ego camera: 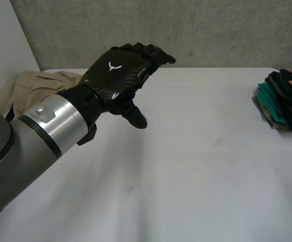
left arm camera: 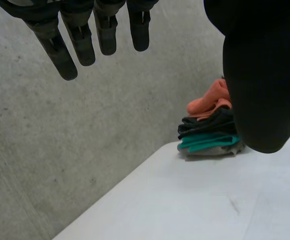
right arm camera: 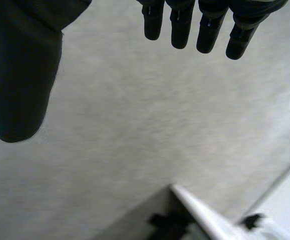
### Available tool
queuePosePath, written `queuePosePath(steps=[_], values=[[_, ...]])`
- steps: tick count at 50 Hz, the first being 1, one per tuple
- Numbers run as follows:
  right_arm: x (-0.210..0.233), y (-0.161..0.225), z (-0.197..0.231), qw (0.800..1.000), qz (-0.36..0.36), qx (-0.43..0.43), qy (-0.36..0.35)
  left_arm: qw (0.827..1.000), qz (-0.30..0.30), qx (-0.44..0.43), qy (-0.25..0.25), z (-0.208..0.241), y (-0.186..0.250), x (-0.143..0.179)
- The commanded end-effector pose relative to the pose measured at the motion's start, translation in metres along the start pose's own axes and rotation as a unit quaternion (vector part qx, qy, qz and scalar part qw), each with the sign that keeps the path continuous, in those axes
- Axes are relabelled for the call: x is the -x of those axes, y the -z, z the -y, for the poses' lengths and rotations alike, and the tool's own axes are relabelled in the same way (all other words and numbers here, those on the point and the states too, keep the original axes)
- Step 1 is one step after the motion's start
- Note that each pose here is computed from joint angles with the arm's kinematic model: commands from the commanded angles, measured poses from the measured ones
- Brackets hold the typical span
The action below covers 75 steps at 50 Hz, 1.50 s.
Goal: Fold the laundry.
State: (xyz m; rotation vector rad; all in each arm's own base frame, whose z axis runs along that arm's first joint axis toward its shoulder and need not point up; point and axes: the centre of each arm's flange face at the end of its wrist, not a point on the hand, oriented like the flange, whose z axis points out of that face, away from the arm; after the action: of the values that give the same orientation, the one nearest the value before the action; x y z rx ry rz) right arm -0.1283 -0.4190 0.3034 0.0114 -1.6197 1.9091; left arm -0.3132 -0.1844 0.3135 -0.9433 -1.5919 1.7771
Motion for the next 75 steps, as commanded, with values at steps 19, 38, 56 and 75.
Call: queuePosePath(steps=[19, 38, 56, 75], values=[[0.262, 0.295, 0.109, 0.860, 0.483, -0.157, -0.047, 0.934, 0.338, 0.049, -0.104, -0.048, -0.007, 0.256], [0.271, 0.344, 0.047, 0.829, 0.559, -0.029, 0.019, 0.917, 0.331, 0.109, -0.194, -0.251, -0.035, 0.370], [0.271, 0.344, 0.047, 0.829, 0.558, -0.030, 0.019, 0.920, 0.324, 0.116, -0.188, -0.281, -0.042, 0.366], [0.271, 0.345, 0.045, 0.826, 0.562, -0.028, 0.018, 0.929, 0.328, 0.094, -0.145, -0.214, -0.029, 0.349]])
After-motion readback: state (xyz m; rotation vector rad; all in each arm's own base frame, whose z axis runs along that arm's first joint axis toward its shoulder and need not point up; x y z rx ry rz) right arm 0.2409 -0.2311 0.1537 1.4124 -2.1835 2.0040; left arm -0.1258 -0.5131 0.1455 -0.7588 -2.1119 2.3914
